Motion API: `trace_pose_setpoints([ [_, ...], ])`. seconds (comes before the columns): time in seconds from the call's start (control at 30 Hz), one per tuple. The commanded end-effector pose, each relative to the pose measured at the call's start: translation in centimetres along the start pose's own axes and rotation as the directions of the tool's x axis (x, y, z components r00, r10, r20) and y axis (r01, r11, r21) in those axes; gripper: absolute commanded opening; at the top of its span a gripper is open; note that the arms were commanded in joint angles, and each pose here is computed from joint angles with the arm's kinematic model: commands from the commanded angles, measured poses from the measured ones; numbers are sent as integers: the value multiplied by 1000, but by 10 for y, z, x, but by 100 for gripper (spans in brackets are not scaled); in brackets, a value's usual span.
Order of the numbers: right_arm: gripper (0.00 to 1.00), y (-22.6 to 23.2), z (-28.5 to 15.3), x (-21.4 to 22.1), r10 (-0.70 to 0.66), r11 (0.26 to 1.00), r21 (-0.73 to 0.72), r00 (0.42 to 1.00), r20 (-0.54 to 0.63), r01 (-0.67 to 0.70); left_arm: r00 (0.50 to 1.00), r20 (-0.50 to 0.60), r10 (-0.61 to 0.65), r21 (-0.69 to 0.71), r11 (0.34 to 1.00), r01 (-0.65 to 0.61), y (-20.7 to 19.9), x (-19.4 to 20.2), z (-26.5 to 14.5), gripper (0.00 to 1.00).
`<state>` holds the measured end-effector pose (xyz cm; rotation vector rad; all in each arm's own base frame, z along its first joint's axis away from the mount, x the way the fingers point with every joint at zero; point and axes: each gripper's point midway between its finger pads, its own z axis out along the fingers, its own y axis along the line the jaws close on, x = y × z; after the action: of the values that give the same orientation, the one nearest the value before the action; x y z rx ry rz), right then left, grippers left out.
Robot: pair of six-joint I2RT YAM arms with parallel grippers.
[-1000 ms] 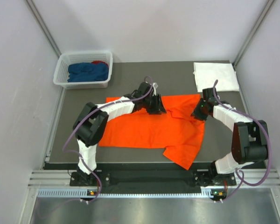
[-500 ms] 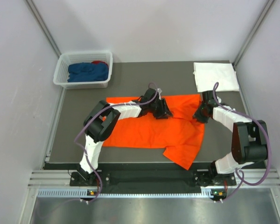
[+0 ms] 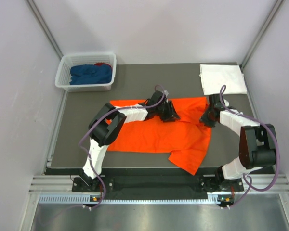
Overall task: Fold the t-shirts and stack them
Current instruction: Fold the tshirt
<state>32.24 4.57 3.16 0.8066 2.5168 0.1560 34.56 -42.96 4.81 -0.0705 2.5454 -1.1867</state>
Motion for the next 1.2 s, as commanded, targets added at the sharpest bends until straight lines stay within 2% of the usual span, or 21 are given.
trace_pose_setpoints([
  [0.0, 32, 2, -1, -8, 12, 1000, -10, 999, 42, -11, 999, 41, 13, 59, 998, -16, -23, -12, 5, 43],
  [0.2, 31, 2, 2, -6, 20, 1000, -13, 999, 43, -19, 999, 45, 7, 51, 999, -9, -21, -11, 7, 41],
  [0.47, 18, 5, 5, -6, 23, 999, -36, 998, 50, -22, 999, 53, 2, 66, 998, -5, -27, -15, 10, 39],
  [0.9, 17, 4, 5, -6, 18, 999, -31, 999, 48, -16, 999, 35, -12, 66, 998, 10, -26, -10, 17, 35],
  [1.17, 17, 6, 6, -7, 21, 999, -39, 999, 49, -20, 999, 32, -26, 26, 999, 25, -14, -6, 19, 37],
])
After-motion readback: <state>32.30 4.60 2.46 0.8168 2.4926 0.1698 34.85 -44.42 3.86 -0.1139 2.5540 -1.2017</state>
